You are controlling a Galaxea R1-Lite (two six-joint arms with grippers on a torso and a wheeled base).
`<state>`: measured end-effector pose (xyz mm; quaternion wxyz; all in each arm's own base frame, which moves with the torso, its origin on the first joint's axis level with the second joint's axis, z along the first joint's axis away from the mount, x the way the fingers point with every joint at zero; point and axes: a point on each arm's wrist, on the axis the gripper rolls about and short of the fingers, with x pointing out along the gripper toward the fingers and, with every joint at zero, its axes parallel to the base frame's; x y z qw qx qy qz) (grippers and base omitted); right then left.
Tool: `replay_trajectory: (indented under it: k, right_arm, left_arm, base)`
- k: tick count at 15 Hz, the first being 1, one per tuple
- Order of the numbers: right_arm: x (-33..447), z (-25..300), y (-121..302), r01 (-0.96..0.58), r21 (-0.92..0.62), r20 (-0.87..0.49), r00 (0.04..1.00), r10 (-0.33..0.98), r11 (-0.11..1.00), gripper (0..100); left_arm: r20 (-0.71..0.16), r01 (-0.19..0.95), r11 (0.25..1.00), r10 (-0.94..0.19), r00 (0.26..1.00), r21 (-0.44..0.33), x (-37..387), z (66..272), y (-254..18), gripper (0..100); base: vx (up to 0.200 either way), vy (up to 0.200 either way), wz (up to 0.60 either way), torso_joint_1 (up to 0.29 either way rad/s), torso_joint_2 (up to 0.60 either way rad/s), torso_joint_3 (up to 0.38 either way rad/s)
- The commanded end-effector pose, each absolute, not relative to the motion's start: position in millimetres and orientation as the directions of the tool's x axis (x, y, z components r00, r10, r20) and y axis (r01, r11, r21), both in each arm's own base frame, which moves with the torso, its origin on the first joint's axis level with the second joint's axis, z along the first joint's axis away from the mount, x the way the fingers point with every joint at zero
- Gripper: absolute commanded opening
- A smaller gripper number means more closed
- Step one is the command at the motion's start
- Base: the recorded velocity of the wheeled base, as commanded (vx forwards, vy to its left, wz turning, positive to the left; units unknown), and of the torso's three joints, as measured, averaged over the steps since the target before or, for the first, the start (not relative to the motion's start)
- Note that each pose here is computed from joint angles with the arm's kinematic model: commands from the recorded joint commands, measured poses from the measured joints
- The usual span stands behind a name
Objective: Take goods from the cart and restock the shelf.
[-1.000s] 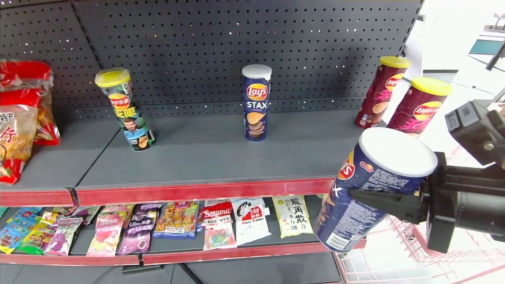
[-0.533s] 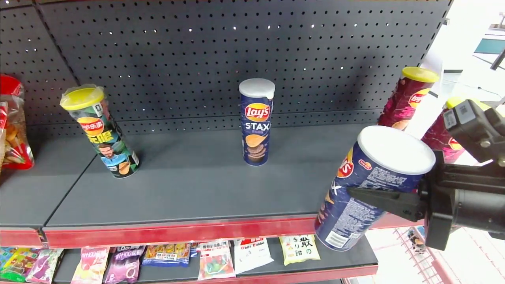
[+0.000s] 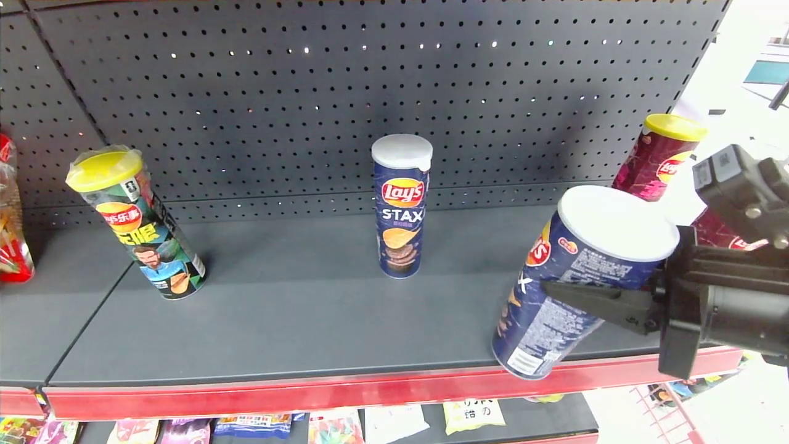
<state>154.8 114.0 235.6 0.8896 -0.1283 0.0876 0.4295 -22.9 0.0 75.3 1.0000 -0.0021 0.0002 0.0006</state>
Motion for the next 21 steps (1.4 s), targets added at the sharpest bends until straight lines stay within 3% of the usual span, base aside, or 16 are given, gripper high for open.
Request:
replay_trajectory:
  k: [1,6,8,9,10,11,13,15,17,19,21]
  right_arm:
    - [158,242,120,-0.770,-0.168,-0.255,0.637,0.727,0.616,0]
    - [165,242,124,-0.690,-0.193,-0.264,0.721,0.640,0.698,0]
    - [166,242,125,-0.684,-0.193,-0.267,0.727,0.633,0.704,0]
    - [168,240,126,-0.680,-0.194,-0.273,0.729,0.627,0.707,0]
    - [170,241,127,-0.680,-0.195,-0.273,0.729,0.627,0.706,0]
    - [171,243,128,-0.679,-0.196,-0.266,0.731,0.628,0.707,0]
    - [172,246,127,-0.674,-0.196,-0.257,0.736,0.626,0.712,0]
    - [175,247,123,-0.657,-0.197,-0.253,0.751,0.610,0.728,0]
    - [175,247,122,-0.652,-0.185,-0.251,0.755,0.606,0.736,0]
    - [176,248,121,-0.647,-0.168,-0.245,0.758,0.604,0.744,0]
    - [179,248,118,-0.631,-0.163,-0.245,0.770,0.589,0.758,0]
  left_arm:
    - [-0.002,-0.002,1.000,0.002,1.000,-0.005,-23,75,0,100]
    - [-0.063,0.047,0.999,-0.046,0.997,0.020,-18,77,0,100]
    - [-0.029,0.139,0.989,-0.138,0.990,0.046,-19,96,-2,100]
    - [-0.036,0.160,0.987,-0.159,0.987,0.026,6,184,-3,100]
    - [-0.017,0.240,0.971,-0.240,0.971,0.012,26,233,-6,100]
    - [-0.062,0.384,0.923,-0.382,0.922,0.007,47,244,-11,100]
    - [-0.170,0.662,0.749,-0.650,0.741,0.022,98,255,-32,100]
    - [-0.155,0.731,0.681,-0.719,0.678,0.037,160,276,-49,100]
    - [-0.161,0.792,0.609,-0.779,0.606,0.030,211,283,-72,100]
    - [-0.199,0.853,0.521,-0.834,0.515,0.023,230,272,-94,100]
    - [-0.243,0.879,0.473,-0.847,0.473,0.063,256,256,-113,100]
  base:
    - [0.000,0.000,0.00,0.000,0.00,0.000]
    - [0.000,0.000,0.00,0.000,0.00,0.000]
    - [0.000,0.000,0.00,0.000,0.00,0.000]
    - [0.000,0.000,0.00,0.000,0.00,0.000]
    - [0.000,0.000,0.00,0.000,0.00,0.000]
    - [0.000,0.000,0.00,0.000,0.00,0.000]
    - [0.000,0.000,0.00,0.000,0.00,0.000]
    - [0.000,0.000,0.00,0.000,0.00,0.000]
    - [0.000,0.000,0.00,0.000,0.00,0.000]
    - [0.000,0.000,0.00,0.000,0.00,0.000]
    - [0.000,0.000,0.00,0.000,0.00,0.000]
